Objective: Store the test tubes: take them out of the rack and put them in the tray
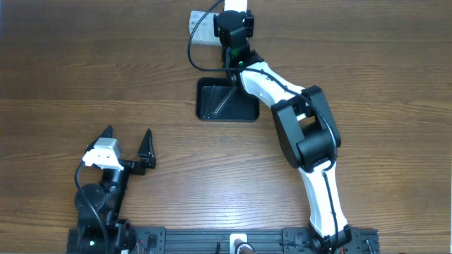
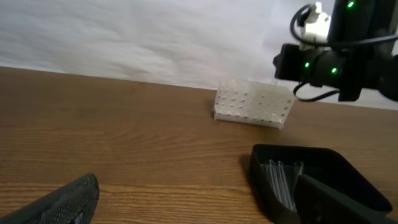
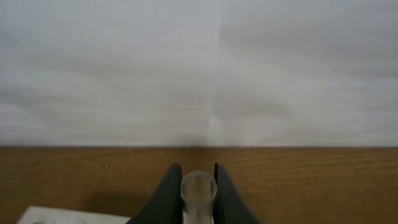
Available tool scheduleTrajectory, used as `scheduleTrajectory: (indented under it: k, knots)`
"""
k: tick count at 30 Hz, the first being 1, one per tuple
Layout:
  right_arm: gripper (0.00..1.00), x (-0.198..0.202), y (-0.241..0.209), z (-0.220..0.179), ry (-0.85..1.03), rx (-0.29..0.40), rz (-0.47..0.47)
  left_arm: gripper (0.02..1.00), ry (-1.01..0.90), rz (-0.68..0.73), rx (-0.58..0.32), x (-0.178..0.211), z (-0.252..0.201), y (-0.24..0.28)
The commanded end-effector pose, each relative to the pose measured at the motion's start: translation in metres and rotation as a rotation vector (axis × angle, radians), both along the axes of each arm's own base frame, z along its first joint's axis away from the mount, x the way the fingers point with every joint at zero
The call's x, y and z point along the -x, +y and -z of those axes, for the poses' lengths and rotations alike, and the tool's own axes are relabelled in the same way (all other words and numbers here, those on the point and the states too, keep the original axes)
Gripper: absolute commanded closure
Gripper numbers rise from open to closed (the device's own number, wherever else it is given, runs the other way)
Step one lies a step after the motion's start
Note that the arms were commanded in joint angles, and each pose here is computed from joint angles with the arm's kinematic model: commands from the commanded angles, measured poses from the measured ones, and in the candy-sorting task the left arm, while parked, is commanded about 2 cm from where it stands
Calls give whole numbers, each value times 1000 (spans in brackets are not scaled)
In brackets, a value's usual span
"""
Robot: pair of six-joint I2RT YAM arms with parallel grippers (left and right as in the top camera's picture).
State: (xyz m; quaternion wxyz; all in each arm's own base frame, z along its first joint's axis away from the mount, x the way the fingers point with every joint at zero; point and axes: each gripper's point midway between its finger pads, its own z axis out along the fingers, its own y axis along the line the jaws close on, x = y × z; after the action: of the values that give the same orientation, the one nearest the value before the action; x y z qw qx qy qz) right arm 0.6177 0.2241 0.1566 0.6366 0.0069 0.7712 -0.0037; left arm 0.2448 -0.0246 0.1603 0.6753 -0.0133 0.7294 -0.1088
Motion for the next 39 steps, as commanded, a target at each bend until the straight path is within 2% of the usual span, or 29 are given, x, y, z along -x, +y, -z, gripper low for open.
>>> scheduleTrajectory:
  k: [1, 7, 17, 19, 21, 27, 31, 39]
  knots:
    - [989, 7, 6, -65, -106, -60, -13, 18, 1, 4, 7, 0, 1, 0]
    - [989, 11, 5, -76, -99, -56, -14, 18, 1, 4, 7, 0, 1, 0]
    - [989, 24, 0, -121, -142, -76, -5, 18, 1, 4, 7, 0, 1, 0]
    - [989, 31, -1, -121, -93, -56, -9, 20, 1, 4, 7, 0, 1, 0]
    - [991, 41, -4, -116, -22, -75, -1, 18, 1, 4, 7, 0, 1, 0]
    - [991, 86, -27, -108, 213, -264, 92, 18, 1, 4, 7, 0, 1, 0]
    - [989, 113, -33, -106, 331, -282, 66, 18, 1, 4, 7, 0, 1, 0]
    - [989, 144, -29, -78, 495, -263, -2, 18, 1, 4, 7, 0, 1, 0]
